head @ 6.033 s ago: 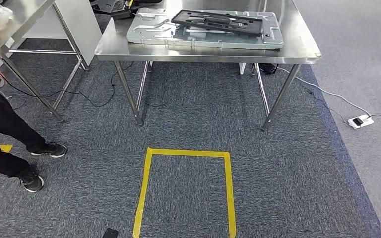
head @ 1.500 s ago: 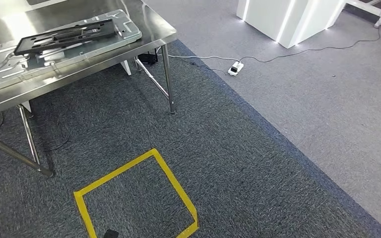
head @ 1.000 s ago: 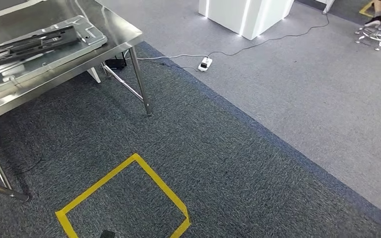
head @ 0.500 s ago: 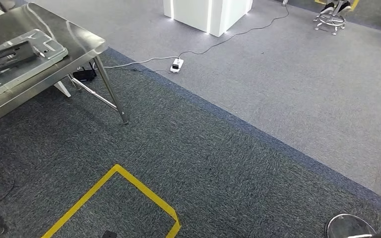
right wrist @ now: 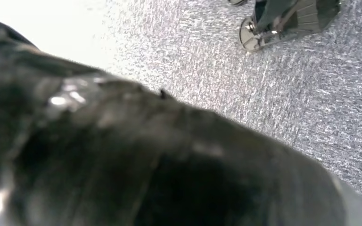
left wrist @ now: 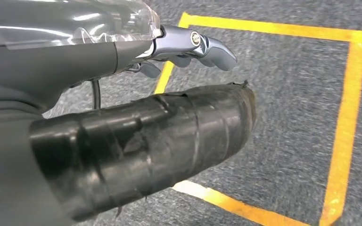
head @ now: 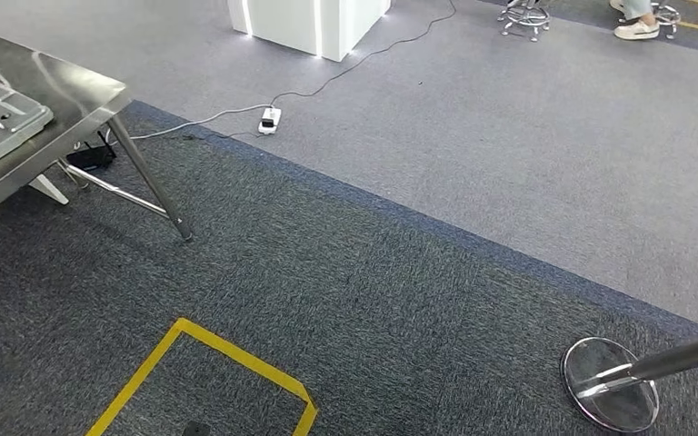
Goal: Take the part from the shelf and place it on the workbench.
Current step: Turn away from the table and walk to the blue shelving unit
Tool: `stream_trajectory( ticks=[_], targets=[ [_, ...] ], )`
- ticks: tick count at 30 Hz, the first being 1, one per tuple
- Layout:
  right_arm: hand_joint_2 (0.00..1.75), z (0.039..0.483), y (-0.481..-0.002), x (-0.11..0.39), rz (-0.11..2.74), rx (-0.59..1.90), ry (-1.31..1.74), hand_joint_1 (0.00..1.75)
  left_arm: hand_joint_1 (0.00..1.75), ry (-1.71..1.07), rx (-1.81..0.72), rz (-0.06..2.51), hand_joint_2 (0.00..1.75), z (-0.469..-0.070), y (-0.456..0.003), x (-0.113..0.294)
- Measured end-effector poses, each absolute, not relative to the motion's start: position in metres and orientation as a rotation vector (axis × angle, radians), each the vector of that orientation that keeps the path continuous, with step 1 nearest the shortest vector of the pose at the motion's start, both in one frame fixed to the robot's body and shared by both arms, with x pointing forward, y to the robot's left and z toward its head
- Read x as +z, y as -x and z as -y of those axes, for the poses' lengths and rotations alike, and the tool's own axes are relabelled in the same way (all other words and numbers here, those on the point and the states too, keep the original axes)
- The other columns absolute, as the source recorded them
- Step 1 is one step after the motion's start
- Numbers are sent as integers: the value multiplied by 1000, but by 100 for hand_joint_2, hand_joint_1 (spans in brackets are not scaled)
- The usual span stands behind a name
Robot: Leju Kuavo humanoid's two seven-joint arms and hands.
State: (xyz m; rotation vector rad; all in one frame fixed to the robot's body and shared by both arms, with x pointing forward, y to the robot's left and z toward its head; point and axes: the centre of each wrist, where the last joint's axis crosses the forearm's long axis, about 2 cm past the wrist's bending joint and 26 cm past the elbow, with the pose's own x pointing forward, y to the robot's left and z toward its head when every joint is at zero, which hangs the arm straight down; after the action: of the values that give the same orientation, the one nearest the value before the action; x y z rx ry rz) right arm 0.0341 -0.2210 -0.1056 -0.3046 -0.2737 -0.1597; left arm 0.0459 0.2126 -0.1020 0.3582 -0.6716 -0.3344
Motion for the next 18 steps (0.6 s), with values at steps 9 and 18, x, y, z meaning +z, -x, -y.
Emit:
stream_trajectory(
  ticks=[9, 18],
  targets=[
    [0, 221, -35, -106, 275, -159, 304, 0, 0, -359, -334, 671, 0, -213, -45, -102],
    [0, 221, -34, -106, 272, -159, 303, 0, 0, -362, -335, 671, 0, -214, -47, -102]
  ],
)
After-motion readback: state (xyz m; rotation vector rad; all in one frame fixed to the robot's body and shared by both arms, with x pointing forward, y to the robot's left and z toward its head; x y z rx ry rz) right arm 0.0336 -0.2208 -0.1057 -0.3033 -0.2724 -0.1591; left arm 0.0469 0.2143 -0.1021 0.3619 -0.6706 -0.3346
